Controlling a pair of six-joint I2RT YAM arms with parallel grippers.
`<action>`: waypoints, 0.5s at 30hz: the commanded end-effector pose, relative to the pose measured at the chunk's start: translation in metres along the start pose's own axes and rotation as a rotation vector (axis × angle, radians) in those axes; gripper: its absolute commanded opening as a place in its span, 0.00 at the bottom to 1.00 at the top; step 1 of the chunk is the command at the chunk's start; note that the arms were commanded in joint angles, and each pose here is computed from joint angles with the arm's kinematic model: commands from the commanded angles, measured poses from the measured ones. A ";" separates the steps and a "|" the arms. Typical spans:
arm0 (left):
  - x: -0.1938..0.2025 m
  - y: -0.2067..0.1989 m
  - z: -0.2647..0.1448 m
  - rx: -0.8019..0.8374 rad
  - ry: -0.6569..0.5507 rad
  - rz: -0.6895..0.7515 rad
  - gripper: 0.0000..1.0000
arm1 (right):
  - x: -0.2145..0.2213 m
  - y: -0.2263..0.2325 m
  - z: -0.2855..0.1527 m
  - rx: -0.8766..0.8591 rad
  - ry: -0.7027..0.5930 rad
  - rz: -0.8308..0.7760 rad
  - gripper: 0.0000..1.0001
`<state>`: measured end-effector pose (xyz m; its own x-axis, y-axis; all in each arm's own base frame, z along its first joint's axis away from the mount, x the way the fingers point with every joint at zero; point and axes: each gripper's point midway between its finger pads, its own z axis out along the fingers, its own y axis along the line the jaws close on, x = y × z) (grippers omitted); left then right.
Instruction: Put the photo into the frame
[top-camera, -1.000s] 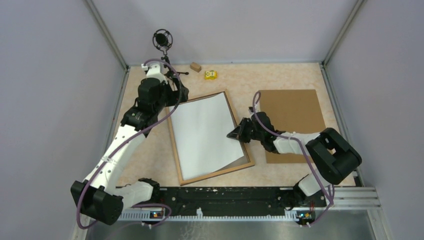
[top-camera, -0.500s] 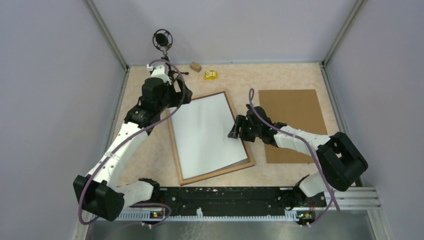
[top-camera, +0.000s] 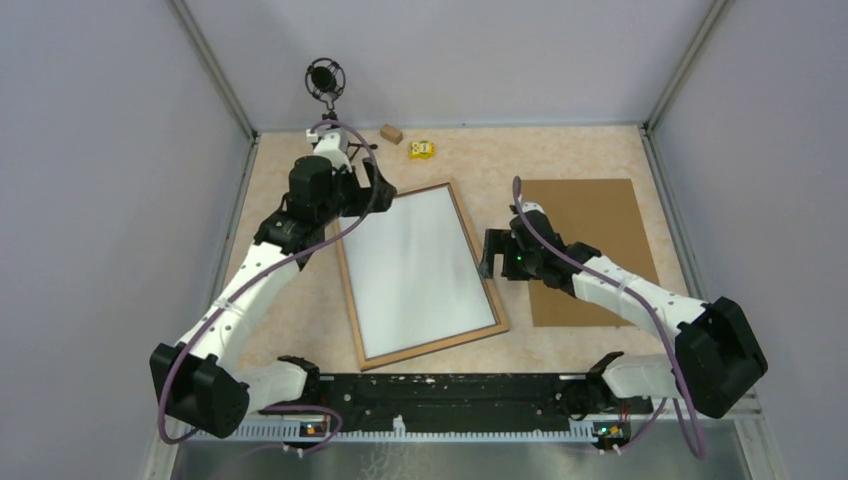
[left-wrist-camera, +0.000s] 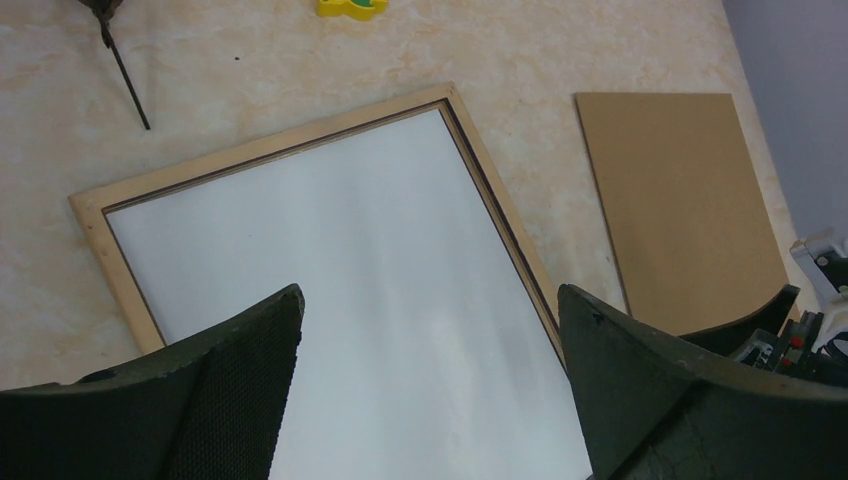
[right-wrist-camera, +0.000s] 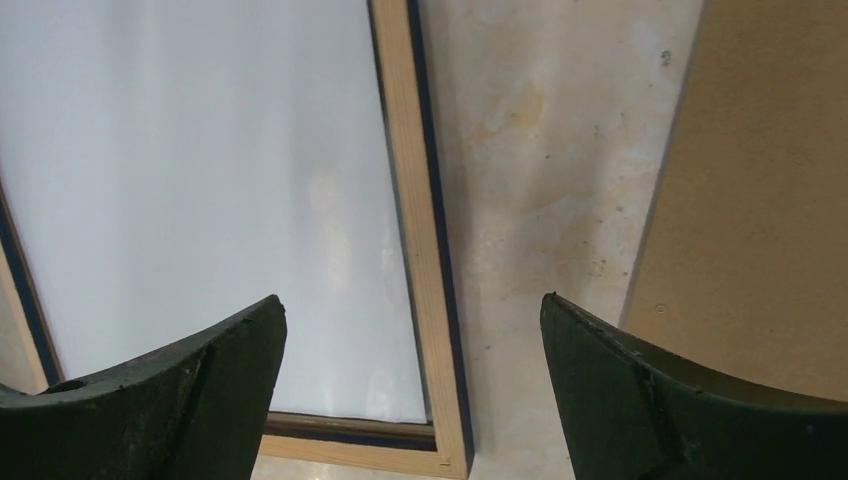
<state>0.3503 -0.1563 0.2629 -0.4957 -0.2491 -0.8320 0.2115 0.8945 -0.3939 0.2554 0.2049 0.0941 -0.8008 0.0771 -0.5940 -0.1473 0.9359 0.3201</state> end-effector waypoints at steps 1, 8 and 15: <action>-0.003 -0.021 0.004 0.120 -0.022 0.013 0.99 | -0.025 -0.013 -0.008 0.046 -0.057 -0.021 0.95; 0.036 -0.058 0.025 0.380 0.151 -0.016 0.99 | -0.042 -0.063 -0.007 0.159 -0.085 0.074 0.99; 0.082 -0.080 0.041 0.535 0.326 -0.057 0.99 | -0.093 -0.146 0.000 0.257 -0.224 0.390 0.99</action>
<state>0.3403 -0.2378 0.1953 -0.7338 -0.1255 -0.6677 0.4246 0.6826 -0.5949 0.3105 0.0923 0.0883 -0.7345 0.3241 -0.5962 0.1887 0.9415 0.2793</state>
